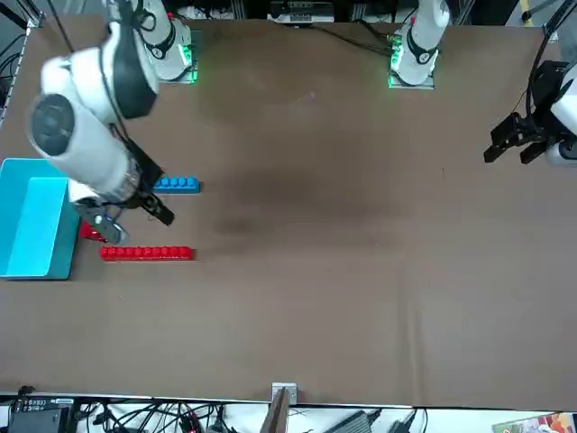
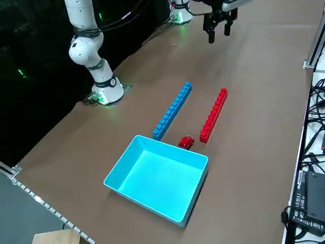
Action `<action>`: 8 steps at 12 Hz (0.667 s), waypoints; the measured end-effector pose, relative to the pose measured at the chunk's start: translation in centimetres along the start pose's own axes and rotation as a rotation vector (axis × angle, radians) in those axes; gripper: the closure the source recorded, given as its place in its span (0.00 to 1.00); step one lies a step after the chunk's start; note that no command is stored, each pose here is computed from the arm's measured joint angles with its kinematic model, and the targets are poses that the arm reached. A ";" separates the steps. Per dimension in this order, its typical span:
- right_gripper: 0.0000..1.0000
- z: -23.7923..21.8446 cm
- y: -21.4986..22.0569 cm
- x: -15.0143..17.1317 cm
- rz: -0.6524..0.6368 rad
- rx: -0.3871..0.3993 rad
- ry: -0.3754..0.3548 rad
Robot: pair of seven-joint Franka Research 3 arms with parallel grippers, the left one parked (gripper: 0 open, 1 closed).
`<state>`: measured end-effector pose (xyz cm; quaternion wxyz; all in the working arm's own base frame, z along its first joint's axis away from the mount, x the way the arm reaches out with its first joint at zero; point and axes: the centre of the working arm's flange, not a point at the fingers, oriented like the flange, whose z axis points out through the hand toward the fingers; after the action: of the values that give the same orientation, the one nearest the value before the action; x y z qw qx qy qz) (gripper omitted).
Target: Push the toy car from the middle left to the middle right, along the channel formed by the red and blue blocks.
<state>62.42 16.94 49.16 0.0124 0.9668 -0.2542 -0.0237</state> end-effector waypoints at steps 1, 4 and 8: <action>0.00 -1.1 1.3 0.4 -0.064 0.003 -0.001; 0.00 -3.7 5.1 1.7 -0.245 0.012 -0.001; 0.00 -6.0 10.5 4.1 -0.439 0.023 0.004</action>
<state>61.15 5.89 55.38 -0.0035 0.9991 -0.0380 -0.0209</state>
